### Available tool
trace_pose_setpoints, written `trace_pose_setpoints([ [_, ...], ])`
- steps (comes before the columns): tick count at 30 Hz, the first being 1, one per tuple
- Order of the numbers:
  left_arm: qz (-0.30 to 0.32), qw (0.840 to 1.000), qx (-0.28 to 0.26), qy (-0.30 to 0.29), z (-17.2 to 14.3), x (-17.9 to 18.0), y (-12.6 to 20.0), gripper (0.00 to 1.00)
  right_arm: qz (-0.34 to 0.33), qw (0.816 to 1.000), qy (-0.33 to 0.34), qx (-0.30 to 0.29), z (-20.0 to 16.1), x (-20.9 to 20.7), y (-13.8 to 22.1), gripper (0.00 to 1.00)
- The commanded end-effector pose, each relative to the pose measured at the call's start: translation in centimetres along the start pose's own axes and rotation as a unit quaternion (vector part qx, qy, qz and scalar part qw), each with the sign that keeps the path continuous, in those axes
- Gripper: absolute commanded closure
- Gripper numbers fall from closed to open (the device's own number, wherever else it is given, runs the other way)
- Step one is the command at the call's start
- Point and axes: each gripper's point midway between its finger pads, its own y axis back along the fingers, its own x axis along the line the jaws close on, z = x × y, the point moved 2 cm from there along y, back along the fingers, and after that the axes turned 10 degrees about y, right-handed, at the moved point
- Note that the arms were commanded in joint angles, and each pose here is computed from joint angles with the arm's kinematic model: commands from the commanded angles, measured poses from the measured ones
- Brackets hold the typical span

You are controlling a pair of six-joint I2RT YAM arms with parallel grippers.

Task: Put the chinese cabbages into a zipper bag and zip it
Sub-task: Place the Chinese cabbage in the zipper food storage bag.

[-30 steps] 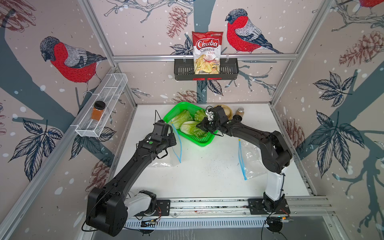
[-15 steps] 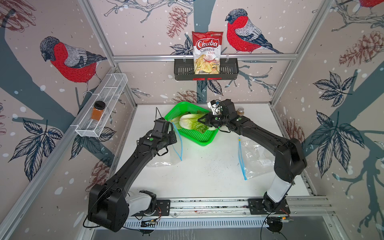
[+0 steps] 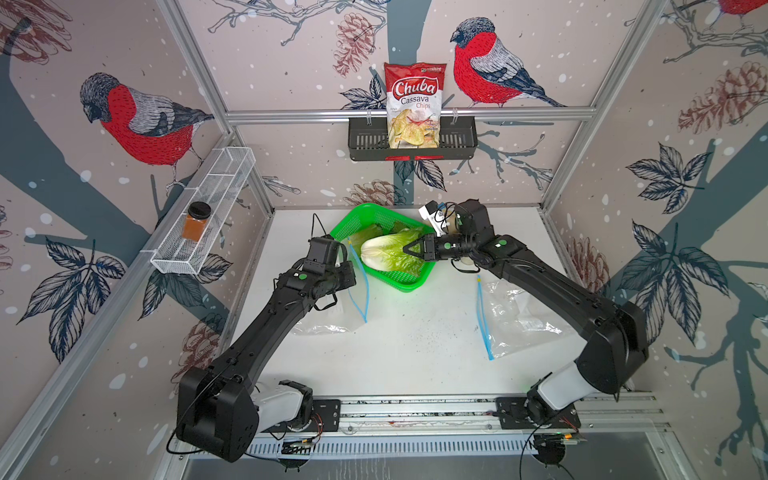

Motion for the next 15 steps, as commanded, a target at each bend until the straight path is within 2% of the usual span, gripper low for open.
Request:
trace_pose_setpoints([
  [1,-0.021,1.000,0.003,0.012,0.0,-0.6,0.3,0.99,0.023,0.999,0.038,0.015,-0.7,1.4,-0.3,0.98],
  [9,-0.026,0.999,-0.010,0.018,0.2,-0.9,2.0,1.00,0.039,0.997,0.047,0.044,-2.5,2.3,-2.6,0.98],
  [15,-0.020,0.999,-0.033,0.011,1.4,-1.3,3.7,1.00,-0.027,0.996,0.061,0.065,-3.7,0.6,-2.5,0.99],
])
